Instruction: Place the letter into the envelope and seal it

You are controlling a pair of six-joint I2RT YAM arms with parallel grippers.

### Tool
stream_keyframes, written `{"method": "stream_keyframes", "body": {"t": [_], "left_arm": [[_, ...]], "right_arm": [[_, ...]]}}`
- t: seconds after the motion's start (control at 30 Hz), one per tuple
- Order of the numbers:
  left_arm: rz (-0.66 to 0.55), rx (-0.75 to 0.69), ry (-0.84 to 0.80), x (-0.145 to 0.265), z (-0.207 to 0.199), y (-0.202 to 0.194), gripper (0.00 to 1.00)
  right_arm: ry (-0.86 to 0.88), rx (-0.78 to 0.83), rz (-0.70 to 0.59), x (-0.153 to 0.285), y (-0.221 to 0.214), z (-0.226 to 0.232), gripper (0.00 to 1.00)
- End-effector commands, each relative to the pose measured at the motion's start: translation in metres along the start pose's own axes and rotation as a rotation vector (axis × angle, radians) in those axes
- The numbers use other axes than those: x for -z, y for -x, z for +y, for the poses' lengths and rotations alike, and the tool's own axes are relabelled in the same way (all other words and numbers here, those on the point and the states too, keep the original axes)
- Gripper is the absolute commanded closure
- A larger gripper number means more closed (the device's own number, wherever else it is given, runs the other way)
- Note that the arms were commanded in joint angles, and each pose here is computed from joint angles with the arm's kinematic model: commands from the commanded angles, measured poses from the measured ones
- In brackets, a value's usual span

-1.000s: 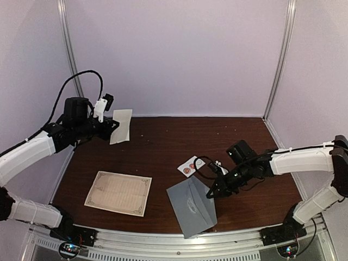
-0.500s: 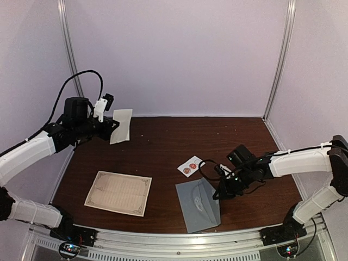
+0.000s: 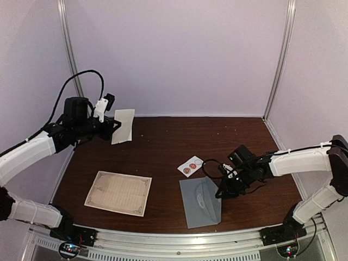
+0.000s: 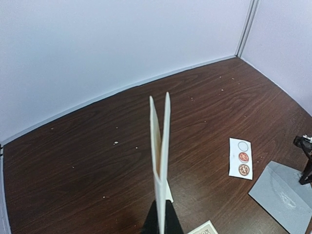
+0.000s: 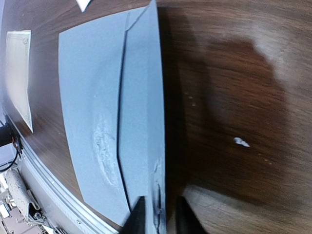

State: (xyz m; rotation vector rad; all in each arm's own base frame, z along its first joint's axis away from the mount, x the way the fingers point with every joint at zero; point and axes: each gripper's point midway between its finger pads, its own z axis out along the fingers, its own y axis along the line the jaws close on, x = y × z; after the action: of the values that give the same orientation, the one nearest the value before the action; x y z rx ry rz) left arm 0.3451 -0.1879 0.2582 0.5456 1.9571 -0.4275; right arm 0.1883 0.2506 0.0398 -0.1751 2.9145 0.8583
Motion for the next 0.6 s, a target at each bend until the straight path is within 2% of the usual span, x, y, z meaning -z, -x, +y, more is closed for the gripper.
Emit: {"method": "stream_keyframes", "body": {"t": [0.0,0.03,0.07,0.1,0.17,0.3,0.57], "left_arm": [[-0.092,-0.022,-0.136,0.004,-0.028,0.020,1.00],[-0.105,-0.012,-0.169,0.005,-0.038,0.024,1.00],[-0.120,0.000,-0.207,0.007,-0.048,0.028,1.00],[-0.132,0.021,-0.246,0.009,-0.059,0.032,1.00],[-0.150,0.067,-0.311,0.012,-0.079,0.038,1.00],[-0.208,0.157,-0.446,0.017,-0.131,0.049,1.00],[-0.264,0.283,-0.688,0.023,-0.211,0.062,1.00]], "right_arm": [[-0.063,0.013,-0.053,0.019,0.015,-0.011,0.53],[-0.062,0.015,-0.079,0.027,0.021,-0.011,0.34],[-0.061,0.012,-0.113,0.037,0.029,-0.011,0.22],[-0.057,0.023,-0.145,0.047,0.035,-0.008,0.14],[-0.044,0.073,-0.220,0.068,0.049,0.004,0.03],[0.083,0.185,-0.404,0.115,0.076,0.052,0.00],[0.593,0.411,-0.716,0.204,0.078,0.166,0.00]]}}
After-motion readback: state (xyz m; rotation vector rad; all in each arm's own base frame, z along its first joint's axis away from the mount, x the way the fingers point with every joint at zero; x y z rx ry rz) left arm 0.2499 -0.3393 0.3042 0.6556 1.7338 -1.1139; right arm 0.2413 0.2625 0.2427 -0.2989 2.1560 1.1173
